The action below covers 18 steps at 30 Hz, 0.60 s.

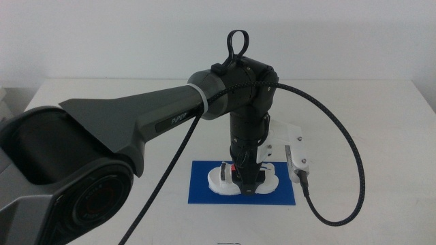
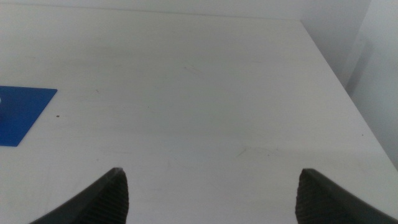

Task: Use one arm to grab the shoe from the table and place it on the mat.

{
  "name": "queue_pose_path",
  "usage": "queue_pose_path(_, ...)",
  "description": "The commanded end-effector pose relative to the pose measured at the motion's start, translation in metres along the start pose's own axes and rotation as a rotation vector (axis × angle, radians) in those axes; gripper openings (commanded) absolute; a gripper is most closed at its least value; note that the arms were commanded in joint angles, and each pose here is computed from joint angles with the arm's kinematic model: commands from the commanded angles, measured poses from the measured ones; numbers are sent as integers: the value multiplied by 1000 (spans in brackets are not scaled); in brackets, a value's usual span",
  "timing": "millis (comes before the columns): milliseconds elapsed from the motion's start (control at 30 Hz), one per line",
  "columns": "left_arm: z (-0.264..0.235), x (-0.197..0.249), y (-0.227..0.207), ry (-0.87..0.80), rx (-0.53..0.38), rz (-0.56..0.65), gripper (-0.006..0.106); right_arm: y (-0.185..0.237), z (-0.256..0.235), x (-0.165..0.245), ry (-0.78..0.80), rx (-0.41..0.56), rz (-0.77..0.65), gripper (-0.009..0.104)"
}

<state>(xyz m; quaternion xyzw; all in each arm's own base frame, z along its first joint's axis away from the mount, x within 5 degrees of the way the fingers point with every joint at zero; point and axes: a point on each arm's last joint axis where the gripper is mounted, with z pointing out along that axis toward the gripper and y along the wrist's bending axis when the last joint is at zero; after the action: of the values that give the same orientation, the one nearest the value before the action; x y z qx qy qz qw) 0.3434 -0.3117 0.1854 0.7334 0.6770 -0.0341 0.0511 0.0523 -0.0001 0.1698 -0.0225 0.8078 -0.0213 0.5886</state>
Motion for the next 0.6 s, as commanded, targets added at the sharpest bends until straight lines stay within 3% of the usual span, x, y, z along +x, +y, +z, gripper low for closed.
queue_pose_path(0, -36, -3, -5, -38, -29, 0, 68, -1, -4, -11, -93, 15, -19, 94)
queue_pose_path(200, -36, -3, -5, -37, -28, 0, 87, -1, -4, -11, -93, 15, -19, 94)
queue_pose_path(333, -41, 0, -8, -8, 4, 3, 88, -1, -4, -11, -93, 15, -19, 94)
queue_pose_path(567, -94, 4, -17, -58, -108, 15, 87, -1, -4, -11, -93, 15, -19, 94)
